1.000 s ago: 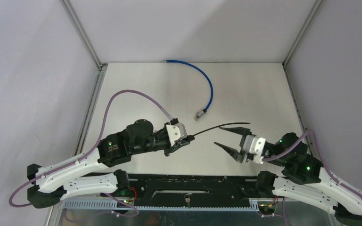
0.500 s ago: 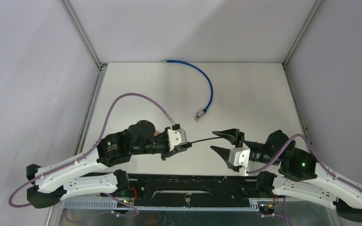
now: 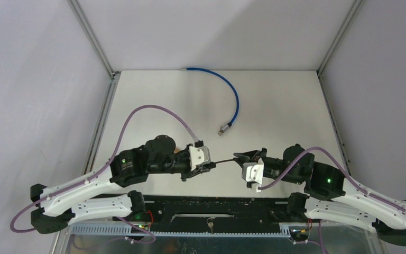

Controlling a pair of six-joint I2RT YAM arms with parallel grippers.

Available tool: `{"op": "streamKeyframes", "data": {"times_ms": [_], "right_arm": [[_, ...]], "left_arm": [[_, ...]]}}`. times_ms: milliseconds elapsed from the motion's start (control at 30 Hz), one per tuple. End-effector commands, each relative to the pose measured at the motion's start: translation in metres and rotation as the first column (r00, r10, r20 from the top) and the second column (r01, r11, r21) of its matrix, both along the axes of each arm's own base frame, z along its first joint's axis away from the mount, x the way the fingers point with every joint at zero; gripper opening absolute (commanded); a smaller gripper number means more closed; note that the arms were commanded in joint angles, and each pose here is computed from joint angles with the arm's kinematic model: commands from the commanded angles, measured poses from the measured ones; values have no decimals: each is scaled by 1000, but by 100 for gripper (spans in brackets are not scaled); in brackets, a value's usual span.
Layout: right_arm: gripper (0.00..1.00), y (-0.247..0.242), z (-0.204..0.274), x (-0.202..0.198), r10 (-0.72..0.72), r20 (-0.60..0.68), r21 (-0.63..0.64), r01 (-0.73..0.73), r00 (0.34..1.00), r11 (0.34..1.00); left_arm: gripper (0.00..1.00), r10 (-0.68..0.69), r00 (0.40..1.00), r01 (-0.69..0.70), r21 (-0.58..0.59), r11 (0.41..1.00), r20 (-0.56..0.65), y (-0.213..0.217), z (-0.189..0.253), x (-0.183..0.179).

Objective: Lock with the key
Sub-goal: Pick up the lock from the center of the board, then lock the lock.

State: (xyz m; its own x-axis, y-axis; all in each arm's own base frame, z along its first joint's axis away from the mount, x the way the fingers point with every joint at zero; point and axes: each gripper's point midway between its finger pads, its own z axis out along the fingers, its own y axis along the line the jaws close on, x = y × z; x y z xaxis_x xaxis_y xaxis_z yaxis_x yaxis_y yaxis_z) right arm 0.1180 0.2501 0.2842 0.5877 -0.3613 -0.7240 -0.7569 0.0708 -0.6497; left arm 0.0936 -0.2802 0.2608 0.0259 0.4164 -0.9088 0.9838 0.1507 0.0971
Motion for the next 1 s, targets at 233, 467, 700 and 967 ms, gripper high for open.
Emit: {"op": "streamKeyframes", "data": {"times_ms": [233,467,700,967], "right_arm": [[0,0,28,-1,-27,-26,101,30,999,994],[0,-2,36,-3,-18,-11,128,20,1000,992],[0,0,37,-5,-8,-12,137,10,1000,991],[0,1,50,-15,41,-13,193,-38,999,981]], "left_arm": [[33,8,999,-2,-110,994,52,-11,42,7],[67,4,1000,0,-133,991,29,-17,40,5],[68,-5,1000,7,-127,992,22,-19,36,5],[62,-16,1000,17,-121,993,7,-24,31,4]]}}
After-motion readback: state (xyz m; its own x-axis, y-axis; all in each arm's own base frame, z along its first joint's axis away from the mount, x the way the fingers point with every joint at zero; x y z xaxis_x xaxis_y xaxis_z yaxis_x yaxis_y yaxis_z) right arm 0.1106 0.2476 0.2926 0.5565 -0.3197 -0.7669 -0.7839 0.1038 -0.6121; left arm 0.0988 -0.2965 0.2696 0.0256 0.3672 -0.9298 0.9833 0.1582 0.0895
